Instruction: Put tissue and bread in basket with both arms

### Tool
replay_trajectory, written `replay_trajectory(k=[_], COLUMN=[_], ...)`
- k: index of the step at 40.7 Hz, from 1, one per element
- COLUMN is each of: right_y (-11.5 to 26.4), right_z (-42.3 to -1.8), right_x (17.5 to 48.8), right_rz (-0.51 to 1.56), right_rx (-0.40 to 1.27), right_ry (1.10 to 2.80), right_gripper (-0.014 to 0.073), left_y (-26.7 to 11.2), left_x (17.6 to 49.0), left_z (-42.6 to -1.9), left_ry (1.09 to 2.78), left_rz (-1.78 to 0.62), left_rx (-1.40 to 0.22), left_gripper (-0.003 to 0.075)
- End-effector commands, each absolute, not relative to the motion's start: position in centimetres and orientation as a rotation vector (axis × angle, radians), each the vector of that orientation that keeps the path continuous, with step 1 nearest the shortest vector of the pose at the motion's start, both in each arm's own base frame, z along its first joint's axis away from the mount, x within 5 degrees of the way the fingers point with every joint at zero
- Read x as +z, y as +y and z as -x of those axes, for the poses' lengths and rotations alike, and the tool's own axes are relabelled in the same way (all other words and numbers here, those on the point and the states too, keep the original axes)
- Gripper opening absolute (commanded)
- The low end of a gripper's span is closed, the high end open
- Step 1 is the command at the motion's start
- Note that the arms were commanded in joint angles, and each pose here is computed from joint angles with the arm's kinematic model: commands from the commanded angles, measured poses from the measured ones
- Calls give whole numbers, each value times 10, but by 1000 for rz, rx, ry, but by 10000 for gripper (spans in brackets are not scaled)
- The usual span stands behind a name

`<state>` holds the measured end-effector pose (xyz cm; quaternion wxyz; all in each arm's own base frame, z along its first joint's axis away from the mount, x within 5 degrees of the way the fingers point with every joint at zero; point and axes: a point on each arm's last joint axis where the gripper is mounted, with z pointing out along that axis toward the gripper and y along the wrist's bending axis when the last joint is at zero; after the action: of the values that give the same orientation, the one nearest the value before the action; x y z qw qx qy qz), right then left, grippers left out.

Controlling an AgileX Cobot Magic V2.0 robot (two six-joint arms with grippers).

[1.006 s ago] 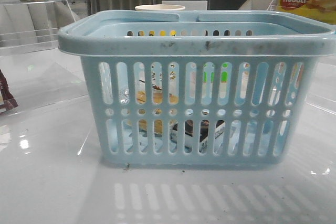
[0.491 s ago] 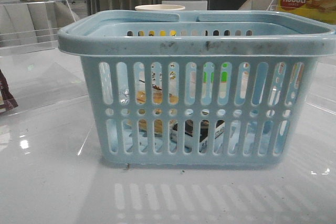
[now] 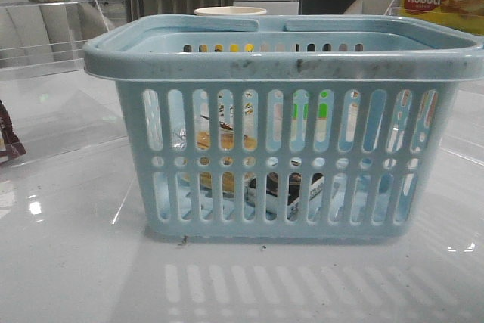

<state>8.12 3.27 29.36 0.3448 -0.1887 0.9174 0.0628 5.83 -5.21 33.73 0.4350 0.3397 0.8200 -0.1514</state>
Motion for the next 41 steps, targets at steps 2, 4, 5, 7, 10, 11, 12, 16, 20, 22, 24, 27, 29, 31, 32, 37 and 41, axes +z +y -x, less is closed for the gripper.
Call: replay_trajectory(k=[2,4,5,7,10,11,12,16,20,22,24,27,29,31,32,37,41], right_y=[33,33,33,33,33,33,33,33,33,33,33,33,33,33,33,33,33], right_z=[-85,-85,-85,-85,-85,-85,-85,-85,-85,-85,-85,-85,-85,-85,-85,-85,-85], right_x=[305,305,305,305,305,305,305,305,305,305,305,305,305,305,305,305,304], right_rz=[465,465,465,465,465,465,465,465,465,465,465,465,465,465,465,465,466], right_rx=[167,167,167,167,167,167,167,166,166,166,166,167,167,167,166,166,166], right_ry=[2305,2305,2305,2305,2305,2305,2305,2305,2305,2305,2305,2304,2304,2304,2307,2307,2310], right_gripper=[281,214,188,137,67,51,53,58,58,58,58,58,58,58,58,58,58], left_y=[-55,-55,-55,-55,-55,-55,-55,-55,-55,-55,-55,-55,-55,-55,-55,-55,-55], left_x=[350,350,350,350,350,350,350,350,350,350,350,350,350,350,350,350,350], left_z=[-60,-60,-60,-60,-60,-60,-60,-60,-60,-60,-60,-60,-60,-60,-60,-60,-60], left_ry=[1967,1967,1967,1967,1967,1967,1967,1967,1967,1967,1967,1967,1967,1967,1967,1967,1967], left_rz=[-812,-812,-812,-812,-812,-812,-812,-812,-812,-812,-812,-812,-812,-812,-812,-812,-812], left_rx=[-423,-423,-423,-423,-423,-423,-423,-423,-423,-423,-423,-423,-423,-423,-423,-423,-423], left_gripper=[380,380,380,380,380,380,380,380,380,379,376,333,299,255,230,146,95])
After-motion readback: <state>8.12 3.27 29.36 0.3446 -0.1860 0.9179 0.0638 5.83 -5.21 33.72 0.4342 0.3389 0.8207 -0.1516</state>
